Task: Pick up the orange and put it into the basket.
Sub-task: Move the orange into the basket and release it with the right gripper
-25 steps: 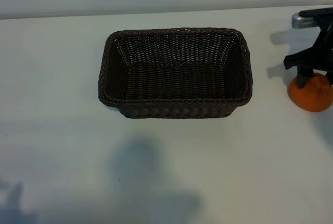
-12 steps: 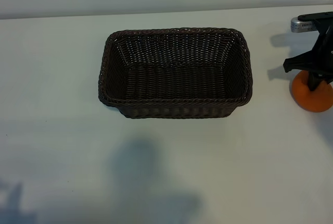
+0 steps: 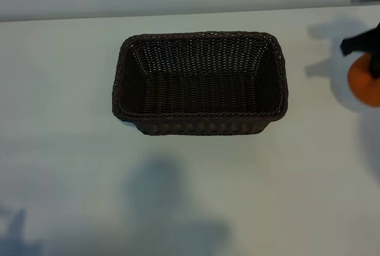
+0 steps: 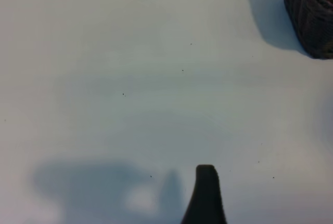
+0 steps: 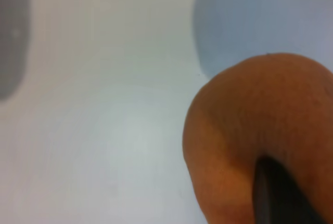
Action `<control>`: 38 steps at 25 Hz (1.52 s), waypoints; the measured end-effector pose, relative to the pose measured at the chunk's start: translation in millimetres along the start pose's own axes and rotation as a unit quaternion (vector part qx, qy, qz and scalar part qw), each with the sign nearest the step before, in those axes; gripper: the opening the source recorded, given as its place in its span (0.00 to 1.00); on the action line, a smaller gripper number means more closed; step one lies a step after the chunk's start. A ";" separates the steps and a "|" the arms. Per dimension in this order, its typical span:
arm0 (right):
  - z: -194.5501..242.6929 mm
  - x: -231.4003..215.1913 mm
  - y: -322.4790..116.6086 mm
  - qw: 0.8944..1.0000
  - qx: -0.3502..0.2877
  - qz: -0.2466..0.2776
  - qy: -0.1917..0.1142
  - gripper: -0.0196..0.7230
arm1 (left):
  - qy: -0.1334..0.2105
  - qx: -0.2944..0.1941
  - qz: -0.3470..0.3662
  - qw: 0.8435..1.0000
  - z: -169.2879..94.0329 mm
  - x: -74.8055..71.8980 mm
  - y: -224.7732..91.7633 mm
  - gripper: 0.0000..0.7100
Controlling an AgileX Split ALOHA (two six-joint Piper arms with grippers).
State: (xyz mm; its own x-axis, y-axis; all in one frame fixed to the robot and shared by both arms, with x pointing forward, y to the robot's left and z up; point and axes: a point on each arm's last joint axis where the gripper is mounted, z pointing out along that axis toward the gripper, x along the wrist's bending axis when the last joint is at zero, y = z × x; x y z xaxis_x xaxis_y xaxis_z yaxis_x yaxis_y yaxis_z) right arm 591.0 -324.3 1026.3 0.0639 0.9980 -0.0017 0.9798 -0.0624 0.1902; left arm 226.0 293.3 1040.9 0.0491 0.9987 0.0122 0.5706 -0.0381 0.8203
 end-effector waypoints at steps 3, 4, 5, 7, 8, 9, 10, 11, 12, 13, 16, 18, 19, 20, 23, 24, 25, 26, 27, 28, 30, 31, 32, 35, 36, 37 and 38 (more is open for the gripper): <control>-25.3 0.0 -0.9 1.000 -0.024 0.000 0.000 0.14 | 0.000 0.000 0.000 1.000 0.0 0.0 0.0 0.84; -30.2 0.0 -0.5 1.000 -0.029 0.000 0.000 0.14 | 0.000 0.000 0.000 1.000 0.0 0.0 0.0 0.84; -33.0 0.0 0.2 0.999 -0.032 -0.001 0.000 0.14 | 0.000 0.000 0.000 1.000 0.0 0.0 0.0 0.84; -34.9 1.8 0.8 0.999 -0.032 0.001 0.005 0.14 | 0.000 0.000 0.000 1.000 0.0 0.0 0.0 0.84; -35.5 3.3 0.9 0.999 -0.032 -0.001 0.007 0.14 | 0.000 0.000 0.000 1.000 0.0 0.0 0.0 0.84; -36.5 6.3 1.1 0.999 -0.031 -0.004 0.009 0.14 | 0.000 0.000 0.000 1.000 0.0 0.0 0.0 0.84; -38.0 9.7 1.4 0.999 -0.031 -0.009 0.010 0.14 | 0.000 0.000 0.000 1.000 0.0 0.0 0.0 0.84; -40.3 15.1 2.2 0.999 -0.033 -0.016 0.013 0.14 | 0.000 0.000 0.000 1.000 0.0 0.0 0.0 0.84; -43.2 21.8 3.5 0.999 -0.037 -0.025 0.015 0.14 | 0.000 0.000 0.000 1.000 0.0 0.0 0.0 0.84; -46.1 28.3 4.5 0.998 -0.041 -0.034 0.017 0.13 | 0.000 0.000 0.000 1.000 0.0 0.0 0.0 0.84; -58.2 56.1 6.7 0.996 -0.056 -0.067 0.028 0.13 | 0.000 0.000 0.000 1.000 0.0 0.0 0.0 0.84; -65.8 74.9 6.6 0.994 -0.066 -0.084 0.036 0.13 | 0.000 0.000 0.000 1.000 0.0 0.0 0.0 0.84; -69.8 84.8 6.2 0.992 -0.073 -0.096 0.041 0.13 | 0.000 0.000 0.000 1.000 0.0 0.0 0.0 0.84; -73.2 92.7 5.7 0.991 -0.078 -0.103 0.045 0.12 | 0.000 0.000 0.000 1.000 0.0 0.0 0.0 0.84; -80.0 119.0 5.0 0.987 -0.083 -0.128 0.058 0.12 | 0.000 0.000 0.000 1.000 0.0 0.0 0.0 0.84; -78.9 126.0 5.5 0.986 -0.080 -0.135 0.060 0.12 | 0.000 0.000 0.000 1.000 0.0 0.0 0.0 0.84; -77.1 134.2 6.6 0.985 -0.077 -0.142 0.062 0.12 | 0.000 0.000 0.000 1.000 0.0 0.0 0.0 0.84; -75.3 142.1 7.4 0.984 -0.075 -0.148 0.064 0.12 | 0.000 0.000 0.000 1.000 0.0 0.0 0.0 0.84; -72.4 148.5 8.6 0.983 -0.072 -0.154 0.066 0.12 | 0.000 0.000 0.000 1.000 0.0 0.0 0.0 0.84; -66.4 156.4 10.6 0.983 -0.065 -0.161 0.067 0.12 | 0.000 0.000 0.000 1.000 0.0 0.0 0.0 0.84; -58.2 170.6 14.0 0.981 -0.057 -0.174 0.069 0.12 | 0.000 0.000 0.000 1.000 0.0 0.0 0.0 0.84; -51.8 176.5 16.0 0.980 -0.051 -0.178 0.068 0.12 | 0.000 0.000 0.000 1.000 0.0 0.0 0.0 0.83; -45.9 183.3 18.0 0.980 -0.047 -0.183 0.069 0.12 | 0.000 0.000 0.000 1.000 0.0 0.0 0.0 0.83; -27.9 201.9 22.7 0.977 -0.035 -0.199 0.069 0.12 | 0.000 0.000 0.000 1.000 0.0 0.0 0.0 0.83; -21.3 207.9 24.5 0.976 -0.032 -0.203 0.069 0.12 | 0.000 0.000 0.000 1.000 0.0 0.0 0.0 0.83; -16.4 213.1 26.1 0.975 -0.032 -0.207 0.069 0.12 | 0.000 0.000 0.000 1.000 0.0 0.0 0.0 0.83; -9.2 217.5 27.9 0.975 -0.029 -0.210 0.069 0.12 | 0.000 0.000 0.000 1.000 0.0 0.0 0.0 0.83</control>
State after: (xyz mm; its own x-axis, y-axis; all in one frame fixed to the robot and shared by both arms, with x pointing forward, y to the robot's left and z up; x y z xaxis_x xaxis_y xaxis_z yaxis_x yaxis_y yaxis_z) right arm 630.5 -108.8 1040.3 -0.3698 0.9283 0.0401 0.9018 0.3482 0.2559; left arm 226.0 293.3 1040.9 0.0491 0.9987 0.0122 0.5706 -0.0381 0.8203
